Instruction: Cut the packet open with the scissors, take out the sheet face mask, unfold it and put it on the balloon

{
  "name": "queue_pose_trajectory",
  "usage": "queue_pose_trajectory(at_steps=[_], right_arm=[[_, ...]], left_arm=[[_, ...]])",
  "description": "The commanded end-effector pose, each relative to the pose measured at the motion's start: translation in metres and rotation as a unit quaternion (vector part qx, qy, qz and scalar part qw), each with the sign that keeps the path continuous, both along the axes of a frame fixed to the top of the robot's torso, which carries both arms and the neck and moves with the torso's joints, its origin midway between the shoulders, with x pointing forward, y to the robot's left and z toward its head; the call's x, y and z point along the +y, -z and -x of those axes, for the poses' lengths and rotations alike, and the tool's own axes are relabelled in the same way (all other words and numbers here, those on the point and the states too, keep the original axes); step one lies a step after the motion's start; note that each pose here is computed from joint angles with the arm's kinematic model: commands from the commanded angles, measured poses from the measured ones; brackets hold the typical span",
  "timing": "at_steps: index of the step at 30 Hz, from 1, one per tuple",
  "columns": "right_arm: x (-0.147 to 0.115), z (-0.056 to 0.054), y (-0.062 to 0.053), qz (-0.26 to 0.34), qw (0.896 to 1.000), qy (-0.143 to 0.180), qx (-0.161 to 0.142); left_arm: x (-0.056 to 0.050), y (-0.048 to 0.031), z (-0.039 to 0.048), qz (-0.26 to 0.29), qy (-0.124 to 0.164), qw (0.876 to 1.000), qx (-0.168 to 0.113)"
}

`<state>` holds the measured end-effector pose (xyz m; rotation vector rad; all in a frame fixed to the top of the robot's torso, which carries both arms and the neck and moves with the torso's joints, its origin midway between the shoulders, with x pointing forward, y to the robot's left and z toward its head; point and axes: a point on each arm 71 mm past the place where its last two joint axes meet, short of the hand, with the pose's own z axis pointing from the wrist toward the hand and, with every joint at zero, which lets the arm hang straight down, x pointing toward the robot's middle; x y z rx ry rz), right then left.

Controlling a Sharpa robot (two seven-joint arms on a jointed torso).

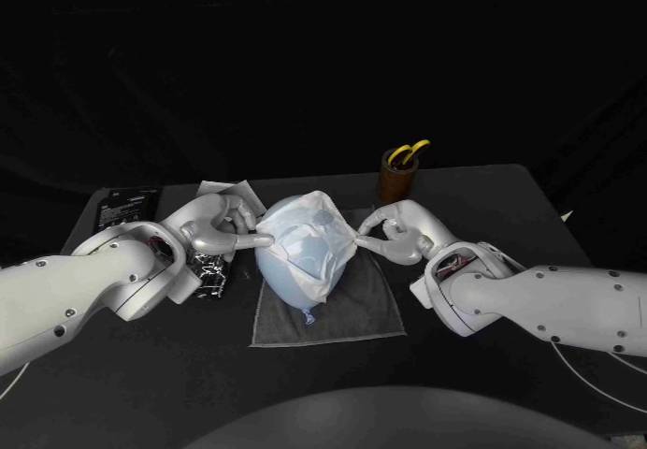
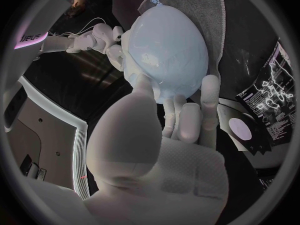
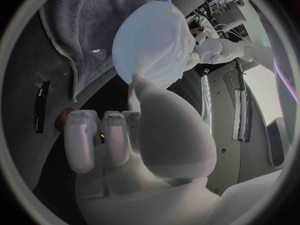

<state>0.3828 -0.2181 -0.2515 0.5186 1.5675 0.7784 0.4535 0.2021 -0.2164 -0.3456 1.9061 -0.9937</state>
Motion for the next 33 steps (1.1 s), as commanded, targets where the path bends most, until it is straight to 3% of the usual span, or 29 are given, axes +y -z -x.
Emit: queue_pose_trajectory(at_steps=[1,11,22,28,33], right_arm=[[-0.001,-0.002,0.003,0.003,1.0,0.0,0.019],[-0.004,-0.005,0.006,0.0,0.999,-0.012,0.036],[-0.02,-0.014,0.01,0.02,0.999,0.004,0.04],[-0.027,-0.013,0.009,0.025,0.999,0.005,0.04],[-0.027,-0.009,0.008,0.012,0.999,-0.013,0.049]], left_arm=[[-0.001,0.0015,0.0008,-0.005,0.004,1.0,0.005],[0.0,0.0017,0.0006,-0.006,0.002,1.0,0.005],[0.002,0.0016,-0.0005,-0.005,-0.003,1.0,0.002],[0.003,0.001,-0.001,0.002,-0.008,1.0,0.002],[0.003,0.001,-0.0014,0.005,-0.01,1.0,0.003]])
